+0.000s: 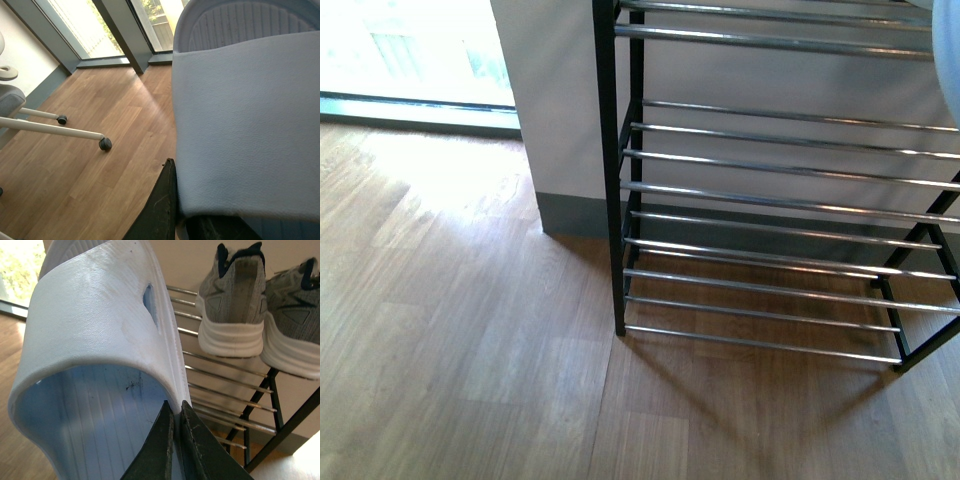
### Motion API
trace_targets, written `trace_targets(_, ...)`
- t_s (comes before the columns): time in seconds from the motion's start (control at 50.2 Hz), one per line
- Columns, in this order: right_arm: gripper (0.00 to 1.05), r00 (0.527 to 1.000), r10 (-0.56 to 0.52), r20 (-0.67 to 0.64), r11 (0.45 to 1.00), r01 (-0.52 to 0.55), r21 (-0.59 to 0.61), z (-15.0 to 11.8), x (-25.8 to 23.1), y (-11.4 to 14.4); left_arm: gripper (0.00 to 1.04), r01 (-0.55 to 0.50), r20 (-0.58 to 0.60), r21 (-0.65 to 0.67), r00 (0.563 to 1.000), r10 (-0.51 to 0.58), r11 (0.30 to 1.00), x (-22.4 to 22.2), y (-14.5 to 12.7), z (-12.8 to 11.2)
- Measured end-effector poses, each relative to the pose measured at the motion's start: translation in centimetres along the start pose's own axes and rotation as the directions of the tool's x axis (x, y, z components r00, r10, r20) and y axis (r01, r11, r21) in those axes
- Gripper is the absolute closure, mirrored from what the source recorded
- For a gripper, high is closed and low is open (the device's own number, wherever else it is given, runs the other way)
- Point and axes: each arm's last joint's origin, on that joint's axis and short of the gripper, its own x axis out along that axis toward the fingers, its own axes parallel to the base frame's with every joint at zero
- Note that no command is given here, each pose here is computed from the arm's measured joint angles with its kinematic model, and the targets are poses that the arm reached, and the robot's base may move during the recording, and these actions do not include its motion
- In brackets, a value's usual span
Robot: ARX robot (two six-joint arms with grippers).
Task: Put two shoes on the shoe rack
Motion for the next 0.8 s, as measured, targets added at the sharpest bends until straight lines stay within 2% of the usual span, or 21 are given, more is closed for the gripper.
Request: trace_targets(0.796,1.03,1.000,0.002,-0.001,1.000,-0.002,0.000,-0.02,0.01,0.01,1.03,-0.001,-0.002,0.001,1.000,0.001,1.000,0.01,-0.01,-0.02)
